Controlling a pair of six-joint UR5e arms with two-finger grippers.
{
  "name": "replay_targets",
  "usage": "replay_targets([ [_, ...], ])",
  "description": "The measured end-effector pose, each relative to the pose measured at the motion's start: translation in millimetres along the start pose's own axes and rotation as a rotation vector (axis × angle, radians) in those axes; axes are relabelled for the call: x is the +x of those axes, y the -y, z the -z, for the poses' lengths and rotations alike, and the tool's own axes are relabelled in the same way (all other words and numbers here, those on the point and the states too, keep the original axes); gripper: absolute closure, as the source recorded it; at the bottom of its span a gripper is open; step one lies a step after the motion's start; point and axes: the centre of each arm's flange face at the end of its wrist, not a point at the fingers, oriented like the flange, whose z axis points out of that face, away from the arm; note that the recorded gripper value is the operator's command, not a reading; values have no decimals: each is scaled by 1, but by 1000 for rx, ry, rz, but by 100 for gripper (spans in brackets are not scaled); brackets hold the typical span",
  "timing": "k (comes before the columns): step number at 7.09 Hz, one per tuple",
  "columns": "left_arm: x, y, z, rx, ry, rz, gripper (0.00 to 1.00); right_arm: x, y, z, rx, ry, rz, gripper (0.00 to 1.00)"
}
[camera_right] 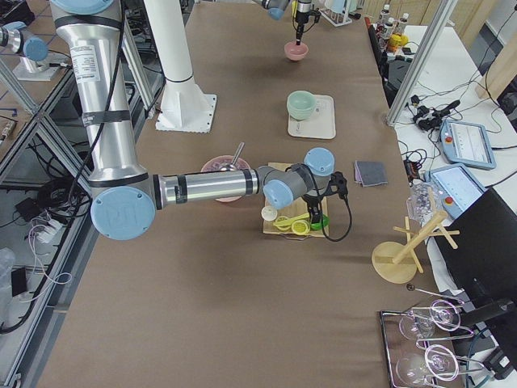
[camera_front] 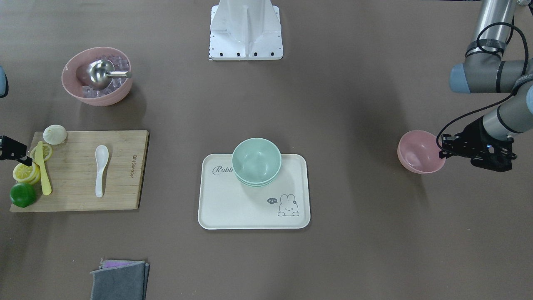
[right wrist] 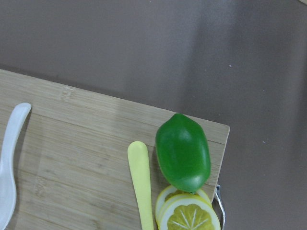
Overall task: Stack pink bowl on green and place spoon
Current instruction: 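Reach left gripper to pink bowl while right gripper approaches white spoon, then carry pink bowl onto green bowls with left gripper while right grasps spoon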
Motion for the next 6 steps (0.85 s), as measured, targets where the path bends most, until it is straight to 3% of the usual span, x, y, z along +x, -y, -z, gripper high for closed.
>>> replay_targets([
  [3, 170, 76, 57, 59, -131, 117, 100, -58, 8, -32, -12, -19, -72, 1],
  [6, 339, 82, 39, 94, -162, 163, 100, -107, 5, -63, -27, -32, -88, 5],
])
